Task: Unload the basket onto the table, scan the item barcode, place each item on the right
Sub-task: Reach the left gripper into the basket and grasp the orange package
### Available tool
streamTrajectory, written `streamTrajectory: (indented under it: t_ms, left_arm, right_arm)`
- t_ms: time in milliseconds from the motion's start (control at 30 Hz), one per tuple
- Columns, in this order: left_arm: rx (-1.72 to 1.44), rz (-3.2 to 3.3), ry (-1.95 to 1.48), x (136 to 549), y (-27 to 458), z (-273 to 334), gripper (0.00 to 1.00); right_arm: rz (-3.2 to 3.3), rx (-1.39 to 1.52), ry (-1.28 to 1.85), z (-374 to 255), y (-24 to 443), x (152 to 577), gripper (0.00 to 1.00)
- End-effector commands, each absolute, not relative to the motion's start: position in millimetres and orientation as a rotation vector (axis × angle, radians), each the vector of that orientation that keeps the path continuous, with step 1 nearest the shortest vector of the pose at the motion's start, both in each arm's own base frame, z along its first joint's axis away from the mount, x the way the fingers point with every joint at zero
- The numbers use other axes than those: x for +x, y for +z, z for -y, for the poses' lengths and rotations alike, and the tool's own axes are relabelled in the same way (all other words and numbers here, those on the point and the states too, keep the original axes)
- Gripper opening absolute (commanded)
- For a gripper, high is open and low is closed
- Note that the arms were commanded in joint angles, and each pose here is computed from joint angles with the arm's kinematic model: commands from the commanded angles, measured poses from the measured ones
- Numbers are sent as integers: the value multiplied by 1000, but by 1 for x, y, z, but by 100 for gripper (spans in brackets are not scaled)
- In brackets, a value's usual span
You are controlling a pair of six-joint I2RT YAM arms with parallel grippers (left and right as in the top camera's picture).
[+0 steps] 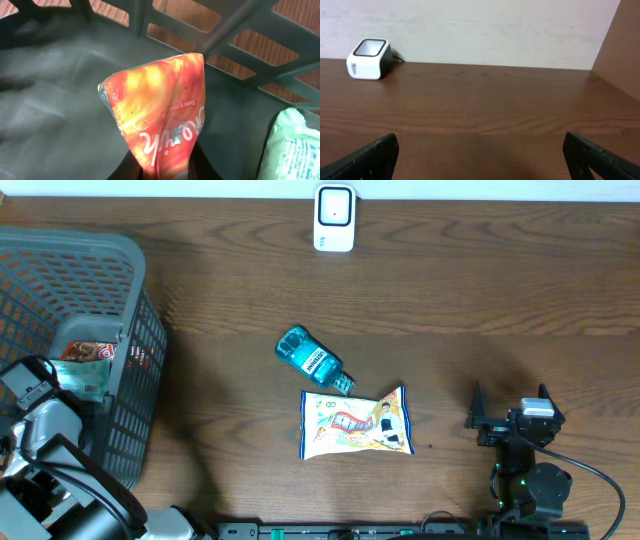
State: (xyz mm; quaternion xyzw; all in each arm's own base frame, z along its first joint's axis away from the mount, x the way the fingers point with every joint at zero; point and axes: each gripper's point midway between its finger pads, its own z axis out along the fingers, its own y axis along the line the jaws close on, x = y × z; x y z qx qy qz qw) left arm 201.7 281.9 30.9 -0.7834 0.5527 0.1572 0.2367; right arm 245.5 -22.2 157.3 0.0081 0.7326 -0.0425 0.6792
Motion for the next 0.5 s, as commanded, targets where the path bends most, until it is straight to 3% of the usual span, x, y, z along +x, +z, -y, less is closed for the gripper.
streamTrajectory:
  t_ms: [0,200,333,467]
  left_arm:
    - [-2058,-1601,387,208,47,-279,8]
    - [-1796,-1504,11,254,144,-263,7]
    - [-1402,-1427,-359,291,254,-221,7]
    - [-963,-1352,-636,294,361,-144,8]
  right_arm:
    - [-1649,16,-90,21,156,246,99]
    - [-1649,16,-89,21,156,246,99]
    - [-1649,16,-89,21,156,246,99]
    - [-1649,16,-89,21,156,246,99]
